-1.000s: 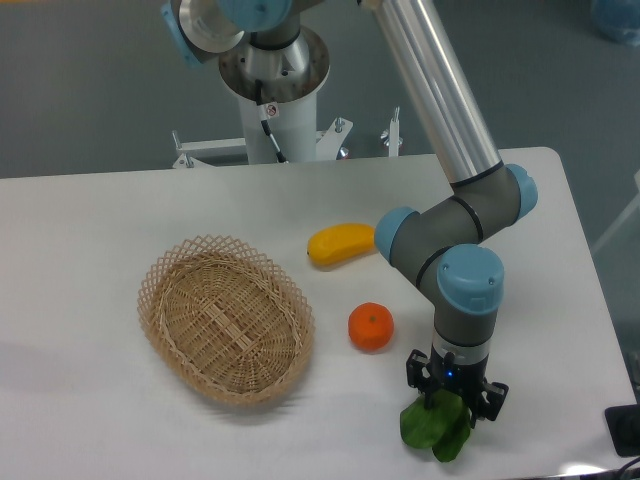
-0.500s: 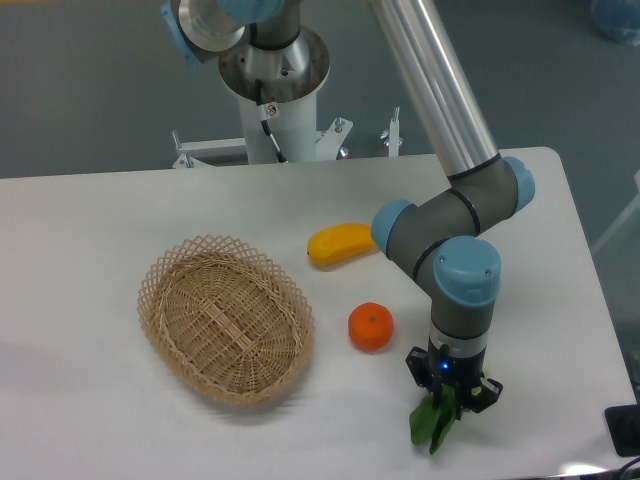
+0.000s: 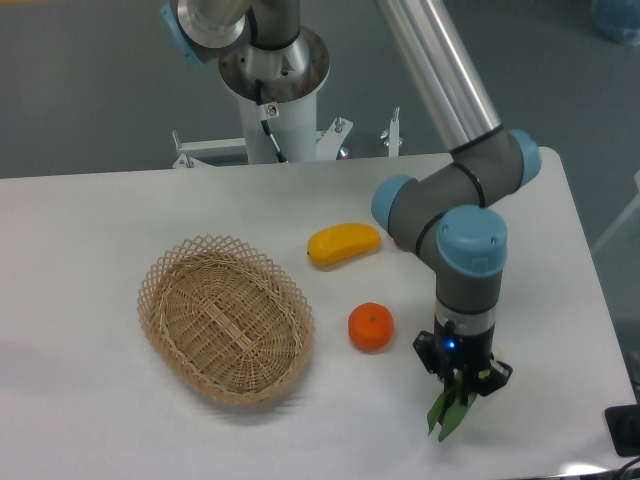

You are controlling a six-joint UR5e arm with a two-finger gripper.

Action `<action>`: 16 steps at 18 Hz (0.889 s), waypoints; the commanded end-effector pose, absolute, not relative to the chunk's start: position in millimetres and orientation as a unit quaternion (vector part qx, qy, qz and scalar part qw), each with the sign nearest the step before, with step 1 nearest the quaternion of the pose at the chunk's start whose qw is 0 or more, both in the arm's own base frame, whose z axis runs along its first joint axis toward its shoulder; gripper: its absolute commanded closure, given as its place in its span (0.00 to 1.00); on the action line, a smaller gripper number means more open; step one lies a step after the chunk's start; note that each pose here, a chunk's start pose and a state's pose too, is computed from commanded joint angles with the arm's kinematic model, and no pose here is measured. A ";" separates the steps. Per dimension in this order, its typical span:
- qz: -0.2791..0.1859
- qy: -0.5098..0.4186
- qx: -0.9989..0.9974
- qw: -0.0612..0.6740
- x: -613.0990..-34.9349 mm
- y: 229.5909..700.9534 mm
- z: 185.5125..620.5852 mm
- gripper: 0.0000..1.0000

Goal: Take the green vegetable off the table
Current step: 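Lift the gripped bok choy up off the table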

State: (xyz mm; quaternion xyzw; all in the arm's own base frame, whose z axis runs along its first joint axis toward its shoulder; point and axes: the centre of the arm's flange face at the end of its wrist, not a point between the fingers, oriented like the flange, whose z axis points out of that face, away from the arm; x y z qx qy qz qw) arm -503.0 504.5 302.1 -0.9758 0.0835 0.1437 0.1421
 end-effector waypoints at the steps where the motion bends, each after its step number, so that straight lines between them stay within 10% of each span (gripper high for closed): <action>1: 0.149 0.084 -0.975 0.146 -497.9 501.3 321.3 0.66; 16: 0.046 0.093 -0.984 0.145 -467.0 426.8 465.5 0.66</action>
